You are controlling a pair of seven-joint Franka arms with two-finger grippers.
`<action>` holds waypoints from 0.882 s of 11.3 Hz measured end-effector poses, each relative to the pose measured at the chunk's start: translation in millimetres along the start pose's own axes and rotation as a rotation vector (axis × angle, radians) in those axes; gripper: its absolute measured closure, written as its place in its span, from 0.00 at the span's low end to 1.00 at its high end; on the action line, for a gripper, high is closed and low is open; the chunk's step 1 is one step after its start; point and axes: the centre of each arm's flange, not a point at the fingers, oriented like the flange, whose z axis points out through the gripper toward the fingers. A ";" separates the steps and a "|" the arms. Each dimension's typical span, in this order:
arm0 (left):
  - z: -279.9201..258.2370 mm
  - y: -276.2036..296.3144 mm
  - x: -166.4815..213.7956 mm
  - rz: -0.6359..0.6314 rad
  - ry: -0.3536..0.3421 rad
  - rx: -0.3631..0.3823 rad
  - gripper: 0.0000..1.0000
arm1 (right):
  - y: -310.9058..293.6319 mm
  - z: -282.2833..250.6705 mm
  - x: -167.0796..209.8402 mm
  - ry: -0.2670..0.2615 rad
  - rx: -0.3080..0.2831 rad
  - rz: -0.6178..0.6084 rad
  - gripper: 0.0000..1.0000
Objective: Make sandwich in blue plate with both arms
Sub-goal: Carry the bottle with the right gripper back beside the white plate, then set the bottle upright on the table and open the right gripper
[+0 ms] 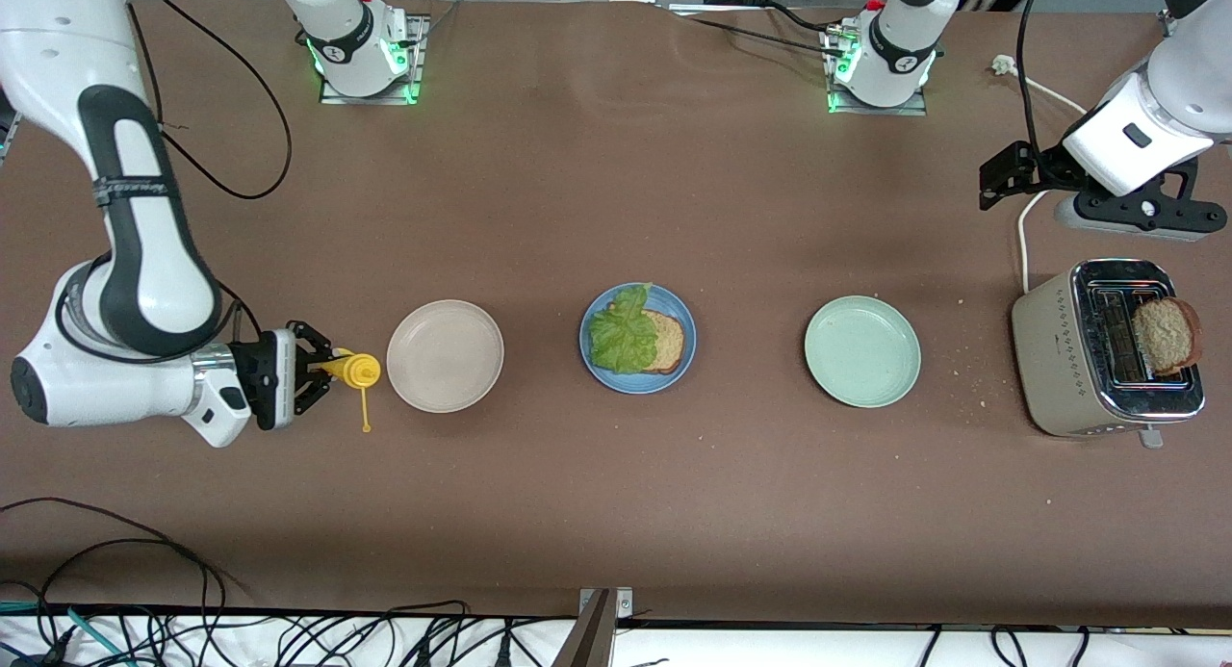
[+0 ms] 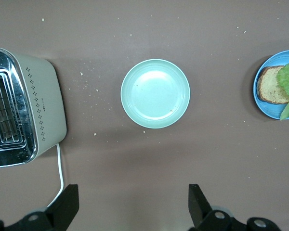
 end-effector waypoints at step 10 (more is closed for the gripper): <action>0.0 0.2 0.1 0.000 0.000 0.000 0.00 | 35.6 94.7 -147.0 0.358 0.090 -0.238 0.89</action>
